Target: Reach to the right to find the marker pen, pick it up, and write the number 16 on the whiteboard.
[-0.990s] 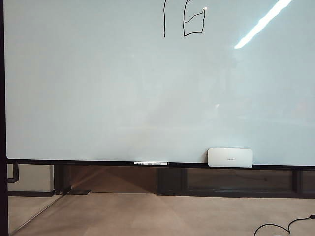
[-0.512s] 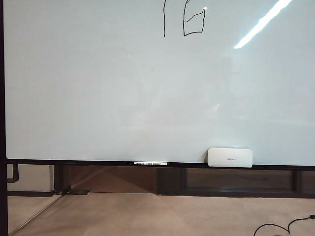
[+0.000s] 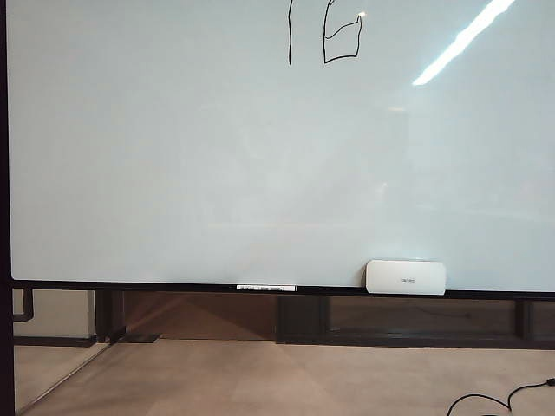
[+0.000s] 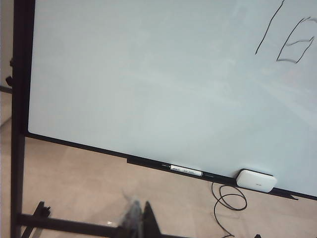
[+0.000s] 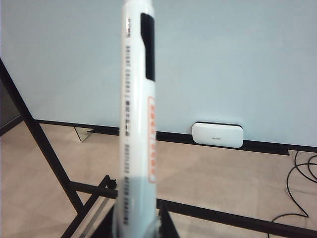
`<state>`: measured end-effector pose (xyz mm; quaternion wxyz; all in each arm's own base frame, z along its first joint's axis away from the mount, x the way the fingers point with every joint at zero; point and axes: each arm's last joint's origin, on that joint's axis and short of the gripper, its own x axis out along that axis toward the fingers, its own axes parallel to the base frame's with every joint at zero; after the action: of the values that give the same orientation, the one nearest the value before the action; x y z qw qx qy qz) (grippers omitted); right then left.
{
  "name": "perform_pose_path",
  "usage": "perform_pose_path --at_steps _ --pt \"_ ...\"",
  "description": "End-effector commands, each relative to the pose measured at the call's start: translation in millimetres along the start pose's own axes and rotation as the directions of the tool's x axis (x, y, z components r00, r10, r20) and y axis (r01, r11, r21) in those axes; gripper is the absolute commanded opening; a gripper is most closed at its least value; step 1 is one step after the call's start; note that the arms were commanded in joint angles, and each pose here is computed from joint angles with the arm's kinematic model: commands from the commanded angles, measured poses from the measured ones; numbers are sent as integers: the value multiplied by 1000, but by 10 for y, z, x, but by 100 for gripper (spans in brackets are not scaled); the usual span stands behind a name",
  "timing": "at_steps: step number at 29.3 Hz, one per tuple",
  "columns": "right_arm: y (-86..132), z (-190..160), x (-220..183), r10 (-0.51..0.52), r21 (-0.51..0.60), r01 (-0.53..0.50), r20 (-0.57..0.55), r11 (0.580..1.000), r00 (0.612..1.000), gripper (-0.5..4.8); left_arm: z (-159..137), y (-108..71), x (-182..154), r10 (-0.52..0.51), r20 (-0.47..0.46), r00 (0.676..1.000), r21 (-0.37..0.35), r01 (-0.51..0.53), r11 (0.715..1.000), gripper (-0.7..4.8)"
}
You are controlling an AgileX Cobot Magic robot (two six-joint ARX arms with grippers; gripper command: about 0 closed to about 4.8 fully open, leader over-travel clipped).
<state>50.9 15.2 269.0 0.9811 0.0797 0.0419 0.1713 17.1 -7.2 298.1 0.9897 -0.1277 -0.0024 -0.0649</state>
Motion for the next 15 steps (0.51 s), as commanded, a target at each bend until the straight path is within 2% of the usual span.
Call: perform_pose_path --at_steps 1,6,11,15 --pt "-41 -131 123 -7 16 6 21 1000 1000 -5 -77 88 140 -5 55 998 -3 5 1000 -6" --pt "-102 -323 262 -39 121 33 46 992 998 -5 -222 212 305 16 108 994 -37 -12 999 -6" --pt "-140 -419 325 -81 111 73 69 991 994 -5 -332 286 395 22 128 992 -32 -18 999 -6" --pt "-168 -526 372 -97 92 92 59 992 994 -5 -478 361 469 41 101 994 -43 -37 998 -6"
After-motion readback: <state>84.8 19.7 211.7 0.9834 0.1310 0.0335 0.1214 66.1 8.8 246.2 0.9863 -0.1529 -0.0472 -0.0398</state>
